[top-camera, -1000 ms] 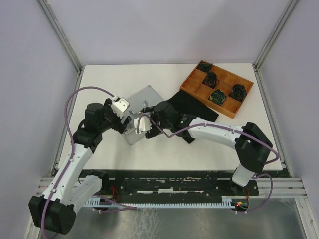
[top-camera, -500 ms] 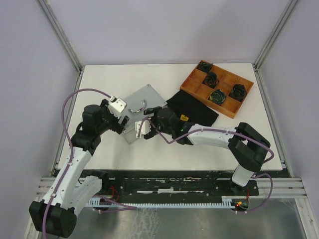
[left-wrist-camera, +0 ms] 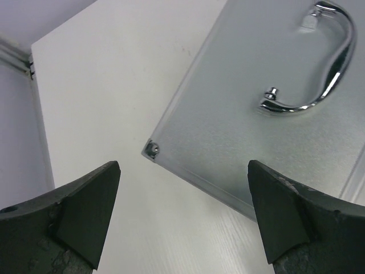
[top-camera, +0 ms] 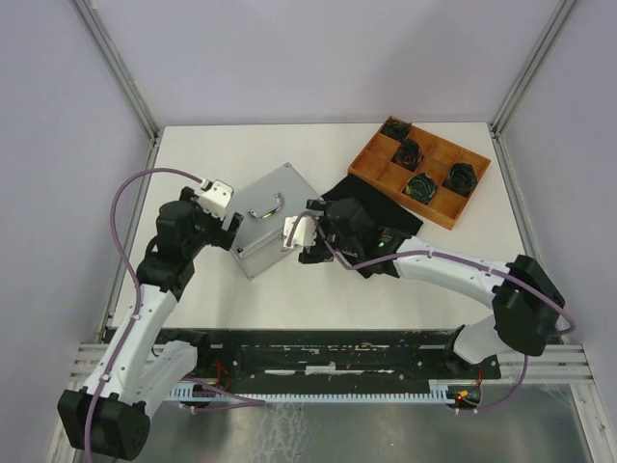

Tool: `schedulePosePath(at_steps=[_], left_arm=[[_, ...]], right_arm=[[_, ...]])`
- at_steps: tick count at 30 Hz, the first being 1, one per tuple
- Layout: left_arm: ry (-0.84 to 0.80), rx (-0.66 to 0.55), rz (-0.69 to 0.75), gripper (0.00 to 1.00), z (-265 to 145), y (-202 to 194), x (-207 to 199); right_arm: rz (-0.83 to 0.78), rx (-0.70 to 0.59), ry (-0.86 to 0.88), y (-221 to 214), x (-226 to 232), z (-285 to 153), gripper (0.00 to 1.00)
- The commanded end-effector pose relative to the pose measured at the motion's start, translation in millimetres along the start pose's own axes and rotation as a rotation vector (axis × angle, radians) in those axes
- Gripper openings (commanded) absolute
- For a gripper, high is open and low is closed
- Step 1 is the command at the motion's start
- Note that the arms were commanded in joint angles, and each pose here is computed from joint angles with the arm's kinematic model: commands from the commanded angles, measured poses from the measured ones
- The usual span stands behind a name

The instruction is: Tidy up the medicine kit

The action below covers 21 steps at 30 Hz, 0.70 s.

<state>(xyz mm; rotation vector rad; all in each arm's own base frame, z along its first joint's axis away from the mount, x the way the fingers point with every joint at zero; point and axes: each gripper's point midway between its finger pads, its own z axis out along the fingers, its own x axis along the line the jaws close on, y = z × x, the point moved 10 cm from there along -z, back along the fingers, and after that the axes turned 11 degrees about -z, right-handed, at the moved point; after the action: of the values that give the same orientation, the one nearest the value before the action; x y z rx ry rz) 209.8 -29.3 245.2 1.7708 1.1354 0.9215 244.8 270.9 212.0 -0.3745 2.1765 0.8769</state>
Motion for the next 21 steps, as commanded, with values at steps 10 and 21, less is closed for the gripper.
schedulePosePath(at_steps=[10,21], left_arm=[[0.347,-0.190,-0.208,0.99,11,33,42],[0.323,-0.287,-0.386,1.00,3,25,65]], right_arm=[[0.639,0.388,-0.269,-76,-50,-111,1.00],[1.034,0.471,-0.546,-120,-42,-181,1.00]])
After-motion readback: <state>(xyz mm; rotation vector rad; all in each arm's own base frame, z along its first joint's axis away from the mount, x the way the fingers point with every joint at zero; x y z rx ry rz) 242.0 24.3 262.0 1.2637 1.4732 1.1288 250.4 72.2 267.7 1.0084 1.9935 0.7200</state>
